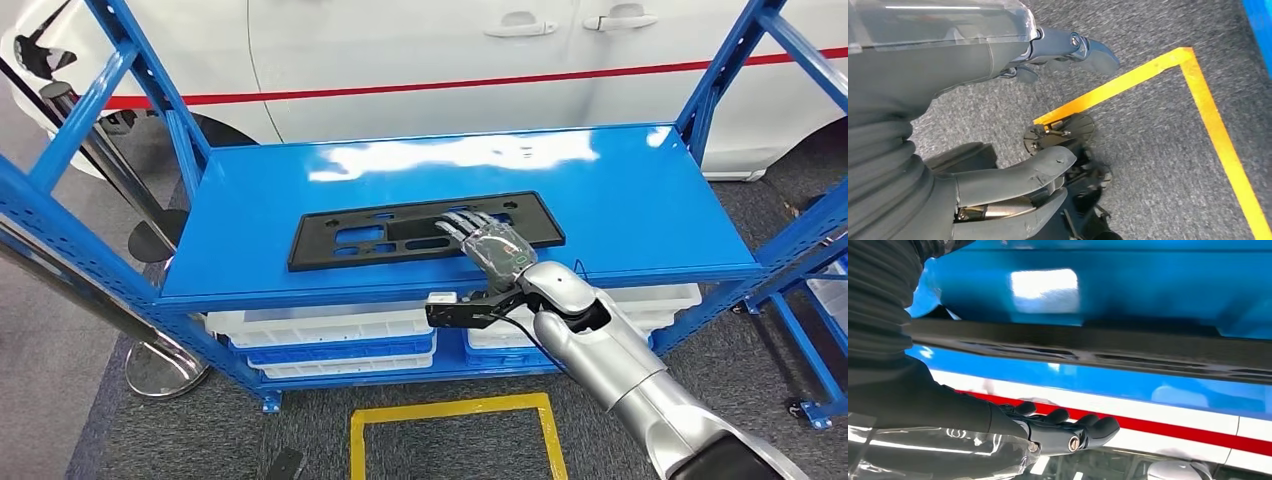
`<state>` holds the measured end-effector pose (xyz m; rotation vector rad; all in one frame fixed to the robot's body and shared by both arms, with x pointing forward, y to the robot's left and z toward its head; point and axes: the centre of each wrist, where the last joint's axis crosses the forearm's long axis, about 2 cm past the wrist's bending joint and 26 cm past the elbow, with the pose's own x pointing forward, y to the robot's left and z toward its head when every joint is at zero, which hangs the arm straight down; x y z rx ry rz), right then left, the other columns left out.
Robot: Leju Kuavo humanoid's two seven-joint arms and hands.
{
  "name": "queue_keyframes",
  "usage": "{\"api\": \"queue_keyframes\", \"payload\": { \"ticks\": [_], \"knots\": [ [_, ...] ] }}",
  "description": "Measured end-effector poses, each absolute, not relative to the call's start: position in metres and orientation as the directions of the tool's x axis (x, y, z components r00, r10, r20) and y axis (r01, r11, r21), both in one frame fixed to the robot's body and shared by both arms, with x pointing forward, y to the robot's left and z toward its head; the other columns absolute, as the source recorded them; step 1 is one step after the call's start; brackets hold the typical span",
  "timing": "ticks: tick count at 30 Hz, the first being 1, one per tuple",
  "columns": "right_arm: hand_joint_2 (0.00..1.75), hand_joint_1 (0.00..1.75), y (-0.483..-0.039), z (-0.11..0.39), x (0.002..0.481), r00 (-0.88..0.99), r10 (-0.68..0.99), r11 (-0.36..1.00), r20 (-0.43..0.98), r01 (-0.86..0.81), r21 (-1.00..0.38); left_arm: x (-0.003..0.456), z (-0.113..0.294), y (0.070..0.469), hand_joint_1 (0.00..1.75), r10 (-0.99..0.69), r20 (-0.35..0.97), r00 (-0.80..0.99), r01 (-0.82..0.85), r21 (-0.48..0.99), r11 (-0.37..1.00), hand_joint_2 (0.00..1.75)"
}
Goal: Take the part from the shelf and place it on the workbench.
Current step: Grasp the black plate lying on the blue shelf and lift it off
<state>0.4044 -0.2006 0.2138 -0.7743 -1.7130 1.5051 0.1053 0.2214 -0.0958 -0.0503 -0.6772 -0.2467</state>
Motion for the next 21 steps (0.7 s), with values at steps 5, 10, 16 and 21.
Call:
{"api": "queue_keyframes", "payload": {
  "ticks": [5,10,16,21],
  "knots": [
    [1.75,0.0,-0.202,0.212,0.408,-0.548,0.828,0.132,0.123,-0.023,-0.991,0.106,-0.095,0.22,0.0,-0.213,0.628,0.749,0.248,0.033,0.968,1.75],
    [1.75,0.0,-0.204,0.21,0.41,-0.534,0.837,0.126,0.122,-0.029,-0.992,0.107,-0.095,0.22,0.0,-0.215,0.627,0.749,0.251,0.033,0.967,1.75],
    [1.75,0.0,-0.197,0.222,0.417,-0.534,0.839,0.121,0.109,-0.012,-0.993,0.109,-0.095,0.218,0.0,-0.222,0.627,0.747,0.262,0.03,0.965,1.75],
    [1.75,0.0,-0.193,0.227,0.421,-0.53,0.841,0.119,0.107,-0.011,-0.993,0.109,-0.094,0.218,0.0,-0.228,0.627,0.745,0.269,0.03,0.963,1.75]
  ]
}}
